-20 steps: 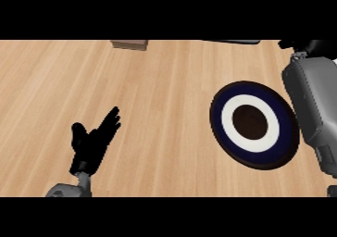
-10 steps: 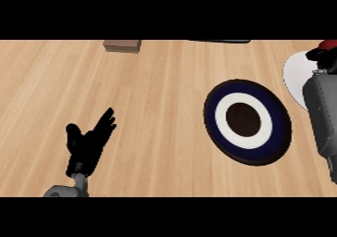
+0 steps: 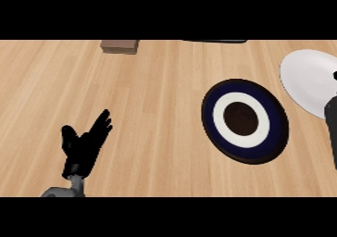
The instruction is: Pick the tomato from the plate and place it in the plate
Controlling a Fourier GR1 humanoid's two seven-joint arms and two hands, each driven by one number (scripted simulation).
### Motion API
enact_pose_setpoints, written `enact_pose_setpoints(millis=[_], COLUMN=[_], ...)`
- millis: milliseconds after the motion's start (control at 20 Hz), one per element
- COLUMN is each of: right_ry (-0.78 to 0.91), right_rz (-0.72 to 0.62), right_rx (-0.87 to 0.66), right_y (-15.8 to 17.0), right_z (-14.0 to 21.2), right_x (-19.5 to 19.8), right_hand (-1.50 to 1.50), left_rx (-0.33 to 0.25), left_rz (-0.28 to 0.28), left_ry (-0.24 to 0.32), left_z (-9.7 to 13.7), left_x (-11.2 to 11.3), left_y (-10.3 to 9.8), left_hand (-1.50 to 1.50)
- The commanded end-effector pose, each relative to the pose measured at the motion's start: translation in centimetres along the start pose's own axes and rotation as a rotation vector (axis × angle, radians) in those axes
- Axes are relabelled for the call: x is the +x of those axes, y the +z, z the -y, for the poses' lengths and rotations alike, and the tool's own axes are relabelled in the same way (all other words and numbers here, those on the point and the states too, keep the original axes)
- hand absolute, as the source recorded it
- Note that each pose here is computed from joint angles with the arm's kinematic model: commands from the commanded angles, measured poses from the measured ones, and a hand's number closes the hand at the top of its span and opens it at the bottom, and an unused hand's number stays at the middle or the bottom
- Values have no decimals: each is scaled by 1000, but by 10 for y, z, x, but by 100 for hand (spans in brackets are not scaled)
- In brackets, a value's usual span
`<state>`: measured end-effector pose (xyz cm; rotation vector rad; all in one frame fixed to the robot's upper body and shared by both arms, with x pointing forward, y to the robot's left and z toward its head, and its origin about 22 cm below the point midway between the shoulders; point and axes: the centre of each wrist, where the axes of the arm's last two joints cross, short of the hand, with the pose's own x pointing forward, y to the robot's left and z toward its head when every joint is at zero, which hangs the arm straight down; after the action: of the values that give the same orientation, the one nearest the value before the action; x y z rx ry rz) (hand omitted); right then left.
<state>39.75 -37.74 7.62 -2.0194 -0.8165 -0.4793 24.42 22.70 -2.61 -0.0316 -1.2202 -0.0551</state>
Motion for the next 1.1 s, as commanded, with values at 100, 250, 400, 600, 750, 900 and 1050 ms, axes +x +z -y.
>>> enact_pose_setpoints(millis=[100, 250, 400, 600, 750, 900, 1050], right_ry=[-87, -7, 135, 70, -12, -110, -217], right_rz=[-200, -382, -395, -390, -357, -305, -297], right_rx=[-70, 18, 185, 242, 213, 140, 27], right_y=[-18, -18, -11, -3, 7, -1, -5], right_z=[-11, -16, -23, -26, -27, -23, -20], right_x=[-30, -41, -44, -47, -50, -41, -34], right_hand=[150, 150, -150, -150, -150, -150, -150], left_rx=[-3, -4, 6, 1, -2, 2, 8], left_rz=[-7, -1, 3, -7, -19, -10, -15], left_ry=[-14, 12, -4, -5, 11, 17, 6], left_z=[-1, 2, 8, -3, -2, 0, -1], left_x=[5, 4, -4, -3, -6, -5, -12], left_y=[-3, -2, -3, 0, -2, 0, 6], left_hand=[0, 0, 0, 0, 0, 0, 0])
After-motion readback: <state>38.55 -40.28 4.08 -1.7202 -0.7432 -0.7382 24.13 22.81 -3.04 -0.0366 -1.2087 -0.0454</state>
